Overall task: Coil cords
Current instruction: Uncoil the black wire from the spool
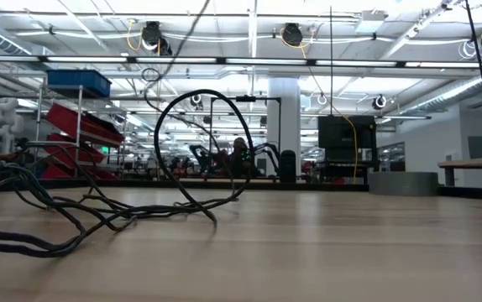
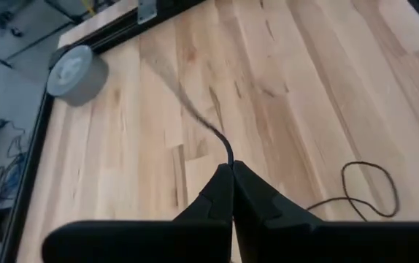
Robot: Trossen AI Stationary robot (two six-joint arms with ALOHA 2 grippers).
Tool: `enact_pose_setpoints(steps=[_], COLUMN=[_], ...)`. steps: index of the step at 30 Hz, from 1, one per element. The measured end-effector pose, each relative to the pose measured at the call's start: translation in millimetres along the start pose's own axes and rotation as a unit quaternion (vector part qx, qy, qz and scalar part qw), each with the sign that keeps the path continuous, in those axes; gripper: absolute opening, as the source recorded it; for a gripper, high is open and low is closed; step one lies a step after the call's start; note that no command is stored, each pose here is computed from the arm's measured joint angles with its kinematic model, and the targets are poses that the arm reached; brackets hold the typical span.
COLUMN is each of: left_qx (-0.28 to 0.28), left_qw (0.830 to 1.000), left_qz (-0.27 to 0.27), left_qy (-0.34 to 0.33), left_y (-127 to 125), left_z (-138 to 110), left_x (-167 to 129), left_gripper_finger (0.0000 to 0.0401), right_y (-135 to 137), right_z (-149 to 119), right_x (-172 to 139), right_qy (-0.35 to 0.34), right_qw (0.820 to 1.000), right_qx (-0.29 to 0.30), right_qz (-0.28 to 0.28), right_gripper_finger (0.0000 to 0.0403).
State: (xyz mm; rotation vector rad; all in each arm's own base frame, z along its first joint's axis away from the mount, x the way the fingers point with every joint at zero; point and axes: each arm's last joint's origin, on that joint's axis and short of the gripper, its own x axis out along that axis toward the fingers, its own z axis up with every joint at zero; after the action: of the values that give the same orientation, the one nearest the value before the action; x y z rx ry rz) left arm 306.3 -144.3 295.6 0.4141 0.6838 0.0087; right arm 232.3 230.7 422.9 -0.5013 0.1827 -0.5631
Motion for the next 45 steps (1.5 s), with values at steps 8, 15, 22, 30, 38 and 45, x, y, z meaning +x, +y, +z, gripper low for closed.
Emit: enact_pose_setpoints(steps=[8, 15, 22, 30, 38, 45], left_qx=[-0.021, -0.022, -0.036, -0.069, -0.076, -0.078], left_qw=[0.999, 0.988, 0.972, 0.968, 0.968, 0.969], left_qz=[0.018, 0.119, 0.164, 0.164, 0.174, 0.182], left_qy=[0.018, 0.092, 0.164, 0.176, 0.165, 0.15], left_y=[13.9, 20.6, 23.6, 21.1, 18.5, 18.1], left_z=[-9.9, -26.9, -45.1, -48.9, -47.7, -43.2], left_x=[13.8, 12.3, 5.8, 2.8, 1.2, -0.6], left_gripper_finger=[0.0001, 0.0001, 0.0001, 0.0056, 0.0133, 0.0139], right_y=[1.4, 4.5, 6.2, 7.3, 7.8, 7.9], right_z=[0.4, 1.4, 1.6, -2.0, -4.3, -4.5], right_x=[-5.6, -24.7, -41.9, -43.3, -42.8, -42.8], right_qy=[-0.006, -0.02, -0.032, -0.029, -0.027, -0.027], right_qw=[1.0, 0.999, 0.997, 0.997, 0.997, 0.997], right_qx=[0.01, 0.019, 0.029, 0.034, 0.033, 0.032], right_qz=[0.013, 0.042, 0.064, 0.067, 0.068, 0.068], right_gripper_finger=[0.0, 0.0, 0.0, 0.0, 0.0, 0.0])
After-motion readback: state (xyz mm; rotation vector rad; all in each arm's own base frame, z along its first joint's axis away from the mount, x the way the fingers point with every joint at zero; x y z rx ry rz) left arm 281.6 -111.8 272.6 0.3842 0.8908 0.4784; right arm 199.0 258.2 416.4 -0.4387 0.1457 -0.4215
